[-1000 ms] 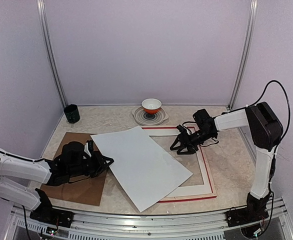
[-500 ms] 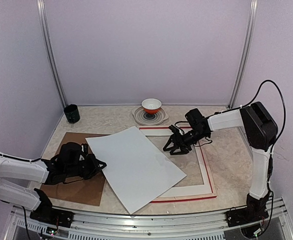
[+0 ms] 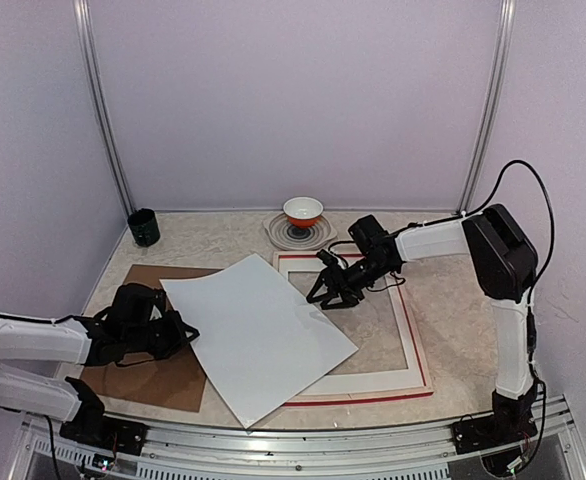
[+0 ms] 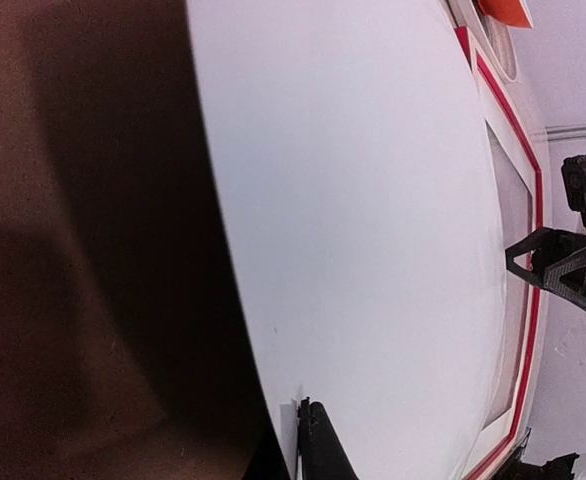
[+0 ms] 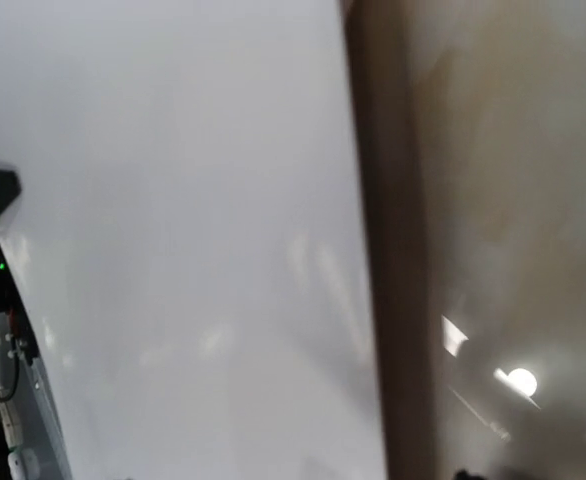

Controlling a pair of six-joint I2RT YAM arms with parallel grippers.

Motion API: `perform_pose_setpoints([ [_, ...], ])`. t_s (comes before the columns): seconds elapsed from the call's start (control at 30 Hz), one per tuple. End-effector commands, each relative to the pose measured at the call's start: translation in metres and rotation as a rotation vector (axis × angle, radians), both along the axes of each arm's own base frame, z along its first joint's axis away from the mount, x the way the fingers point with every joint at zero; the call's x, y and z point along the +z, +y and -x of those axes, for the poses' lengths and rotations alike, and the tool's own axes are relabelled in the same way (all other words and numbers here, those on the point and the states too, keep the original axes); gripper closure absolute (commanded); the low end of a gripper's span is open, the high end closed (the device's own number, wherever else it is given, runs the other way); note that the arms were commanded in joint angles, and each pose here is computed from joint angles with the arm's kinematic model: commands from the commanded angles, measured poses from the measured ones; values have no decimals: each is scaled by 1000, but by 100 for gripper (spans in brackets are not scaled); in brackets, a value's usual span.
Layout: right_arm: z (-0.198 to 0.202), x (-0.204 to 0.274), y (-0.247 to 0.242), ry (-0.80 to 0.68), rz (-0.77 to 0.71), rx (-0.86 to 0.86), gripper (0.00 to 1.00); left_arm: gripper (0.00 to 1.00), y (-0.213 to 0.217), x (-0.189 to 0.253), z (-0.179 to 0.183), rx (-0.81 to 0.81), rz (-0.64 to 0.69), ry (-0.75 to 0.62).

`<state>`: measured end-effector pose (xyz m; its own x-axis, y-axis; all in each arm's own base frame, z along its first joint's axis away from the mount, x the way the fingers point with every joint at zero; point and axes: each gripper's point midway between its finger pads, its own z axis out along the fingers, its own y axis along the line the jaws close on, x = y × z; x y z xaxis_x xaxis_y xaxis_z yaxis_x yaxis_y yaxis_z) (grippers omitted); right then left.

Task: Put the photo into the frame
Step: Pass from the left arm to the right

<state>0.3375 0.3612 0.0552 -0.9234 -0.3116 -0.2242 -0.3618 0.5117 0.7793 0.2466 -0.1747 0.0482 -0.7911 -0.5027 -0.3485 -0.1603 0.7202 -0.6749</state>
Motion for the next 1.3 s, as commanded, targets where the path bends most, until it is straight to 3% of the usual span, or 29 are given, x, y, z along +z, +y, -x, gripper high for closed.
perform_pose_setpoints([
  [0.0, -3, -6, 8, 16, 13, 8, 32, 96, 3, -12, 6, -25, -23, 22],
  [0.37, -4, -7, 18, 46, -23, 25, 36, 95, 4, -15, 5, -21, -11, 26],
  [0.8, 14, -7, 31, 116, -90, 85, 51, 93, 0, -12, 1, -25, 12, 18],
  [1.03, 19, -6, 32, 158, -138, 88, 80, 93, -1, -10, 0, -25, 19, 12],
  [1.27, 28, -1, 30, 182, -178, 94, 97, 91, -1, -9, 0, -23, 22, 7],
])
